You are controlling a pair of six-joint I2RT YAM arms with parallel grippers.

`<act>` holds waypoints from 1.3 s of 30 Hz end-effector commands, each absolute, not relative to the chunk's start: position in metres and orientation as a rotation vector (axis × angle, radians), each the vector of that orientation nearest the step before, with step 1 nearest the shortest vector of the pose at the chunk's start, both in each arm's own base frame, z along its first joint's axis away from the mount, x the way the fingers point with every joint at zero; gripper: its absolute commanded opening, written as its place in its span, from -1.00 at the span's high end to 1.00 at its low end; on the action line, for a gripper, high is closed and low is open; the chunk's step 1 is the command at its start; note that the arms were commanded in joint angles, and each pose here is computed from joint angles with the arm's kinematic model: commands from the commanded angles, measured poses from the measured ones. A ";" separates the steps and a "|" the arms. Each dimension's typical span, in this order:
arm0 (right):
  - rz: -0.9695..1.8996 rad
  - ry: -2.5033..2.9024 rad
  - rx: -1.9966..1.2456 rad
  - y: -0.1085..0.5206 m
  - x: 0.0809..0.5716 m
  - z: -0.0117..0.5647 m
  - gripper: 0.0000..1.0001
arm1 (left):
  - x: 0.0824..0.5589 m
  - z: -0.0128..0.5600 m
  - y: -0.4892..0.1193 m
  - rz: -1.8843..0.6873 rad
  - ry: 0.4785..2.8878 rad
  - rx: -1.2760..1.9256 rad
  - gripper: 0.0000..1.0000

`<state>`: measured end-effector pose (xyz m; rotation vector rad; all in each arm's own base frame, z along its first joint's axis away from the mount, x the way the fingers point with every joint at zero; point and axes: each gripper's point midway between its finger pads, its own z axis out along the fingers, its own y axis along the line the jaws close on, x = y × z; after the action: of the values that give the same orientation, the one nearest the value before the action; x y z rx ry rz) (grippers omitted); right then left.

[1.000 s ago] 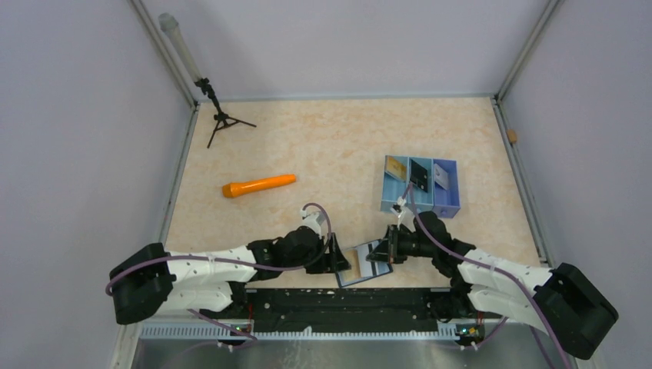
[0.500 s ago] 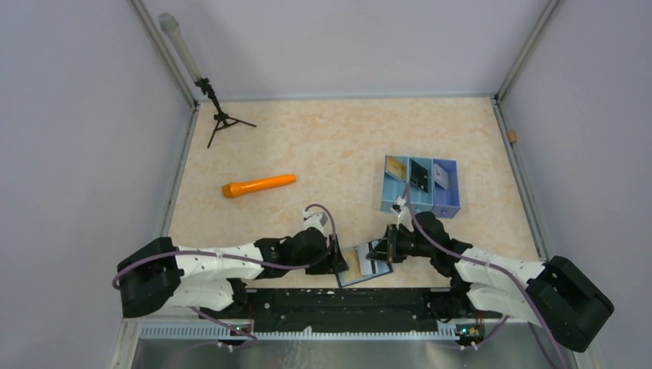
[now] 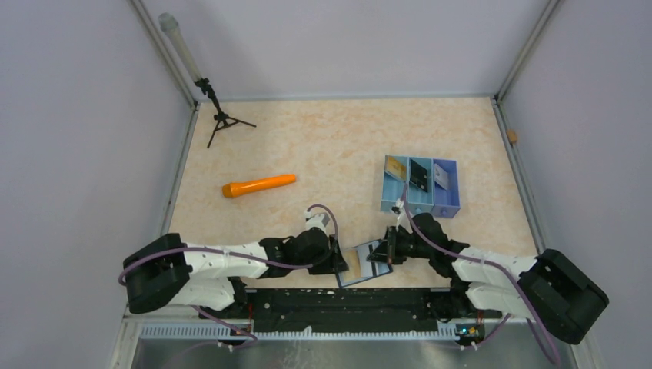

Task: Put the credit cards into the card holder
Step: Insert the credit card into the card holder.

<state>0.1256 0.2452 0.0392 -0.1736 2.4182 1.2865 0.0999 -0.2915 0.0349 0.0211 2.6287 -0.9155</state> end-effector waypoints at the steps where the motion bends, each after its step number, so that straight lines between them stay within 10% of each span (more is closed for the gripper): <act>1: 1.300 2.404 -0.182 0.246 0.123 0.034 1.00 | 0.099 0.033 -0.294 -0.913 2.638 0.014 -0.13; 39: 1.238 2.598 -0.174 0.259 0.114 -0.004 1.00 | 0.096 0.025 -0.291 -0.886 2.670 0.027 0.09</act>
<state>0.1228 0.2657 0.0205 -0.1509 2.4877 1.3617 0.0998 -0.2903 0.0300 0.0041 2.6450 -0.8979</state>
